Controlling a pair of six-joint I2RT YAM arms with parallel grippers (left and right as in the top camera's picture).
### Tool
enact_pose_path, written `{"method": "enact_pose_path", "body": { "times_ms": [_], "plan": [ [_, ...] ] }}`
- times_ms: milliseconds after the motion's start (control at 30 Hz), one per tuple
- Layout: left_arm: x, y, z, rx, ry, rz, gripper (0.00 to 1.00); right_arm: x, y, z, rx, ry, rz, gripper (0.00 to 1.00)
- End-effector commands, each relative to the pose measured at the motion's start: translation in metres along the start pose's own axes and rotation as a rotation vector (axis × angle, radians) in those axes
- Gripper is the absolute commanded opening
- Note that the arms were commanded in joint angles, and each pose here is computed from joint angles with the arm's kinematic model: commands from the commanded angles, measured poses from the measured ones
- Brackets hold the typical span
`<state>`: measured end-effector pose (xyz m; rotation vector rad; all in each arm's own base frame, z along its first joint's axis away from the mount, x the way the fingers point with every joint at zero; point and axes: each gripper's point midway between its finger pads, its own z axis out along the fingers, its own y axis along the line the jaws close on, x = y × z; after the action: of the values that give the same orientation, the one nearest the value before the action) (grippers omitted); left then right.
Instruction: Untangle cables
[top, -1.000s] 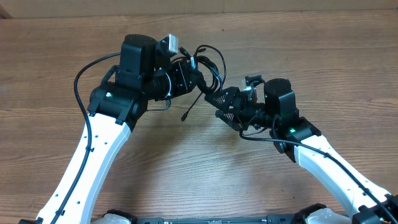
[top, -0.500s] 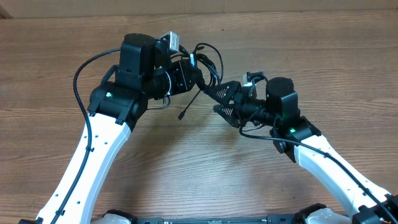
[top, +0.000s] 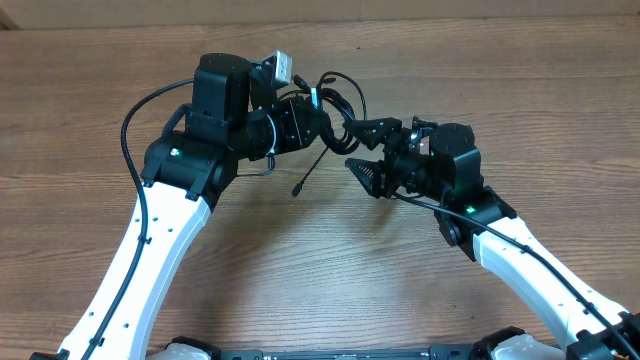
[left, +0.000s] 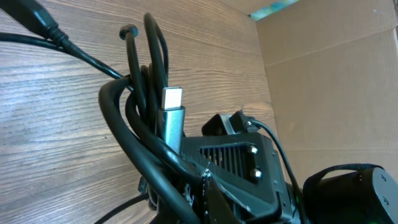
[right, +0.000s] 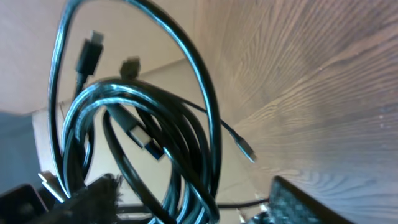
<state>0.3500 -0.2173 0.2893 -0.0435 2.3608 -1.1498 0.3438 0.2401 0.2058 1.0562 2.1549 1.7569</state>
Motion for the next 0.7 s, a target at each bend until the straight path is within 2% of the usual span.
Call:
{"method": "enact_pose_path", "body": {
  "times_ms": [0,167,400,433,667],
  "plan": [
    [0.0,-0.027,-0.012,0.081,-0.001,0.01,0.04,-0.003,0.014,-0.002,-0.039,-0.034,0.007,0.61],
    [-0.001,-0.028,-0.013,0.088,-0.001,-0.049,0.04,0.001,0.012,0.001,-0.036,-0.047,-0.019,0.41],
    [-0.008,-0.048,-0.015,0.178,-0.009,-0.071,0.04,0.007,0.01,0.007,-0.023,-0.08,-0.245,0.06],
    [-0.008,-0.051,-0.016,0.193,-0.007,-0.065,0.04,0.007,0.009,0.008,-0.019,-0.084,-0.286,0.04],
    [-0.016,-0.054,-0.02,0.216,-0.028,-0.082,0.04,0.001,-0.007,0.007,0.067,-0.102,-0.603,0.04]
  ]
}}
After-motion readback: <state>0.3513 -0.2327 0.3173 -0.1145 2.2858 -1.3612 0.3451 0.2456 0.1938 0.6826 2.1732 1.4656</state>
